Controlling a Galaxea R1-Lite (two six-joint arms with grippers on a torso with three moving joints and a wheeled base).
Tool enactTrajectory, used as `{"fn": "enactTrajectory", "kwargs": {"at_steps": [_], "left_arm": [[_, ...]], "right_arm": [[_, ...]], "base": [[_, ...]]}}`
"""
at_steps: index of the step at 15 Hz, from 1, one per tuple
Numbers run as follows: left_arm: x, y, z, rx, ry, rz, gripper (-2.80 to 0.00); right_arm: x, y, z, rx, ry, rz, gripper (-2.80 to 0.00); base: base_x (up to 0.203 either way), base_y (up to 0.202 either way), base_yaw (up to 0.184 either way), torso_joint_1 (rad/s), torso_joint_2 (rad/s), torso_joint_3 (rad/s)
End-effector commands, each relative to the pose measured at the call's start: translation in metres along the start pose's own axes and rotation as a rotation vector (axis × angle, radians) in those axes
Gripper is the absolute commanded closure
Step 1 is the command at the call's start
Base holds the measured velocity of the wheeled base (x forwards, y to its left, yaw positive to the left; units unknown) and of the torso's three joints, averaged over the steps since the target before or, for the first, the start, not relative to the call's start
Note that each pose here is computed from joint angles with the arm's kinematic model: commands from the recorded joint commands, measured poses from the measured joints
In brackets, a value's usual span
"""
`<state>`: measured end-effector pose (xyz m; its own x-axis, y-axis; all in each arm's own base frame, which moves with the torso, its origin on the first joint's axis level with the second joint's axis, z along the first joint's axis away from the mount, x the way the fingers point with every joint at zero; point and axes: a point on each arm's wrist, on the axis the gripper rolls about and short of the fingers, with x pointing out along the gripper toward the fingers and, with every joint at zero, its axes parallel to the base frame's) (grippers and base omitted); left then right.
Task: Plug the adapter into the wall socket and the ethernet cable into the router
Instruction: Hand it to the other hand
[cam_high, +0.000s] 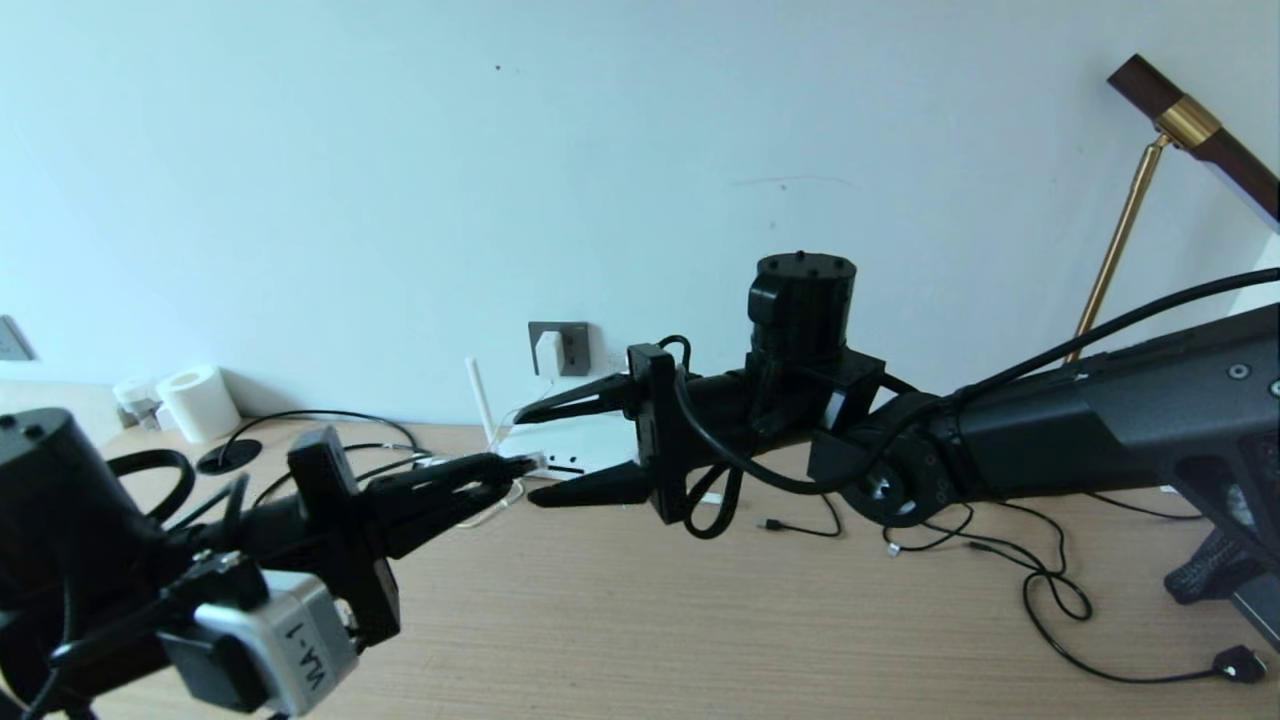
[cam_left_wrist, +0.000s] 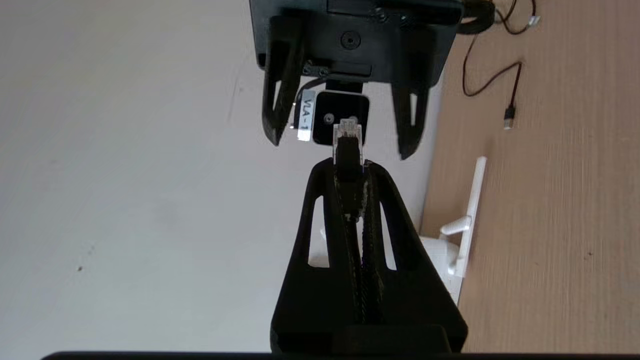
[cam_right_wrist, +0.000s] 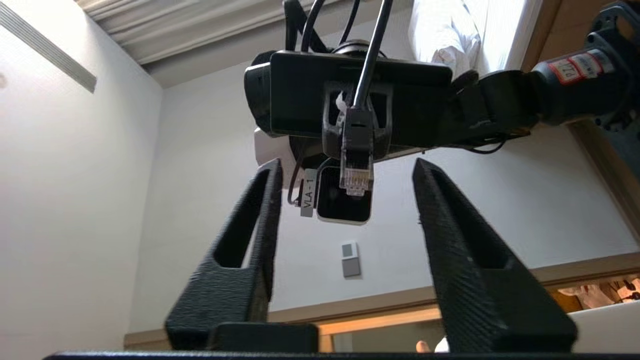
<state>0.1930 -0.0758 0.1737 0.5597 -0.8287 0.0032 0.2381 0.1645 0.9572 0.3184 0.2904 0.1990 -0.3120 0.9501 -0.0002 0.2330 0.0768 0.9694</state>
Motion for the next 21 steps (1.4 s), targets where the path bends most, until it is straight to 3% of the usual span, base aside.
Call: {"fn": "enactTrajectory", "kwargs": {"at_steps": [1,2,4,7,9,11,14,16,17,19,21], "left_arm": [[-0.002,0.001,0.002,-0.005,-0.004,0.009,0.0],[-0.002,0.001,0.002,-0.054,0.004,0.009,0.0],[-0.005,-0.004,0.001,-0.211,0.035,0.009,0.0],[-0.01,-0.004,0.002,-0.492,0.125,0.074,0.0],[-0.013,-0.008,0.001,-0.699,0.208,0.136,0.0],[-0.016,-0.013,-0.001,-0.891,0.297,0.217,0.0],[-0.017,-0.018,-0.005,-1.121,0.372,0.323,0.0],[-0.017,-0.029,-0.009,-1.237,0.452,0.305,0.0],[-0.017,-0.036,-0.011,-1.267,0.5,0.272,0.0],[-0.012,-0.047,-0.019,-1.304,0.594,0.223,0.0],[-0.003,-0.058,-0.029,-1.314,0.679,0.208,0.0]], "right_arm": [[-0.001,0.0,-0.001,0.007,0.003,0.001,-2.8],[-0.002,0.0,-0.003,0.008,-0.004,0.0,-2.8],[-0.023,0.013,-0.013,-0.031,-0.046,0.024,-2.8],[-0.072,0.036,-0.045,-0.174,-0.153,0.073,-2.8],[-0.108,0.032,-0.065,-0.311,-0.292,0.077,-2.8],[-0.129,0.014,-0.083,-0.447,-0.48,0.04,-2.8],[-0.151,-0.012,-0.125,-0.731,-0.86,-0.141,-2.8],[-0.162,-0.011,-0.166,-0.896,-1.101,-0.273,-2.8],[-0.166,-0.009,-0.187,-0.962,-1.189,-0.352,-2.8],[-0.179,-0.015,-0.232,-1.068,-1.335,-0.642,-2.8],[-0.187,-0.031,-0.271,-1.125,-1.404,-0.911,-2.8]], "base": [[0.0,0.0,0.0,0.0,0.0,0.0],[0.0,0.0,0.0,0.0,0.0,0.0],[0.0,0.0,0.0,0.0,0.0,0.0],[0.0,0.0,0.0,0.0,0.0,0.0],[0.0,0.0,0.0,0.0,0.0,0.0],[0.0,0.0,0.0,0.0,0.0,0.0],[0.0,0.0,0.0,0.0,0.0,0.0],[0.0,0.0,0.0,0.0,0.0,0.0],[0.0,0.0,0.0,0.0,0.0,0.0],[0.0,0.0,0.0,0.0,0.0,0.0],[0.0,0.0,0.0,0.0,0.0,0.0]]}}
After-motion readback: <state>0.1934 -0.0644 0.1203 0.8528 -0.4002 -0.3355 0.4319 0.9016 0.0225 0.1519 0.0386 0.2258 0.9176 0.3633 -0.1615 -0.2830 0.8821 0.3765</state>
